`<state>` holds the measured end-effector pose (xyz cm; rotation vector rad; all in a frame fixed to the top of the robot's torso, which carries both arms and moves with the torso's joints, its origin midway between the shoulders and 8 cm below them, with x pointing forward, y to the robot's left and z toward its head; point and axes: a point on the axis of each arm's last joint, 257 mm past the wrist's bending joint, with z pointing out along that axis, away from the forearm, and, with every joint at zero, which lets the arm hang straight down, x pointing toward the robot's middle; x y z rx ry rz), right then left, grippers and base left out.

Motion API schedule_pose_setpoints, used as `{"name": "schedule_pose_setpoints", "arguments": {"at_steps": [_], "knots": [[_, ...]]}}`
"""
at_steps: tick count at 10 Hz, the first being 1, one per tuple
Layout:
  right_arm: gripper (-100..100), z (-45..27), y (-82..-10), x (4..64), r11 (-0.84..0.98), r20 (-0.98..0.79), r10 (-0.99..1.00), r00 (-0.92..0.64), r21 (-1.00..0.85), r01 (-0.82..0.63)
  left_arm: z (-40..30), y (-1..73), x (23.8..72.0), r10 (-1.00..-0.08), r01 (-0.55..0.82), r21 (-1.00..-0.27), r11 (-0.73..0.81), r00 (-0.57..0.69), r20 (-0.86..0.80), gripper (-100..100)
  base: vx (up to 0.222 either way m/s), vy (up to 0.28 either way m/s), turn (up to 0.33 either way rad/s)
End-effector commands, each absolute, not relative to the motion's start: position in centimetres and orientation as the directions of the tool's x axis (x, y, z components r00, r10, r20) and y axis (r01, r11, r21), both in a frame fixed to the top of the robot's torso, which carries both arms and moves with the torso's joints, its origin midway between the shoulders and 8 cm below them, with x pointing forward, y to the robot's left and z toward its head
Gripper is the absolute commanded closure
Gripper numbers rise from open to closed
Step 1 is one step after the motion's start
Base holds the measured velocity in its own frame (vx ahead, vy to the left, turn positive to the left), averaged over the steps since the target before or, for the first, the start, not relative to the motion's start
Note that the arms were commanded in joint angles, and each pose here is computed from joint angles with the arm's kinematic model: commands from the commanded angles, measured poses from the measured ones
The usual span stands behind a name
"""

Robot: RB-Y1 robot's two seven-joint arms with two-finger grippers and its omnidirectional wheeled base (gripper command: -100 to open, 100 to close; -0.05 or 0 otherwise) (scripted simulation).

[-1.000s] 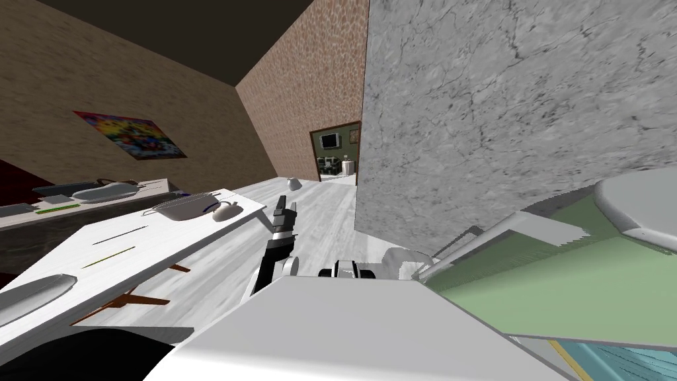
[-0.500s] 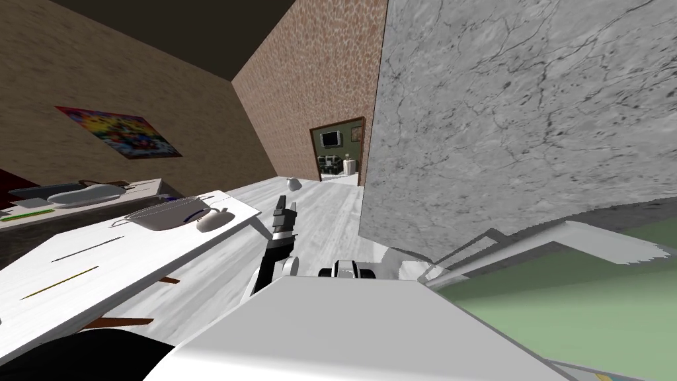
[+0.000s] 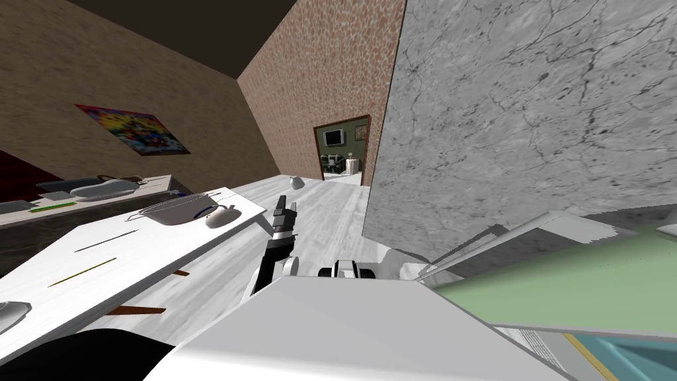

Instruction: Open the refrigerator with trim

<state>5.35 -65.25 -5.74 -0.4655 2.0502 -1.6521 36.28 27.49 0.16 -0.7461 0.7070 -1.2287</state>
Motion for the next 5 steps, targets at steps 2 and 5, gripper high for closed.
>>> {"name": "schedule_pose_setpoints", "arguments": {"at_steps": [2, 5], "knots": [[-100, -9.5, -67.2, 3.6, 0.275, -0.176, -0.475, -0.862, -0.960, 0.045, 0.2, 27.5, 36.3, -0.979, 0.554, -0.815, 0.170, 0.193, -0.073, 0, 0.002, -0.007, 0.001], [-100, -14.2, -66.9, 8.2, 0.392, -0.290, -0.511, -0.809, -0.916, 0.080, 0.2, 27.5, 36.3, -0.979, 0.555, -0.815, 0.170, 0.192, -0.073, 0, -0.100, 0.090, 0.079]]}}
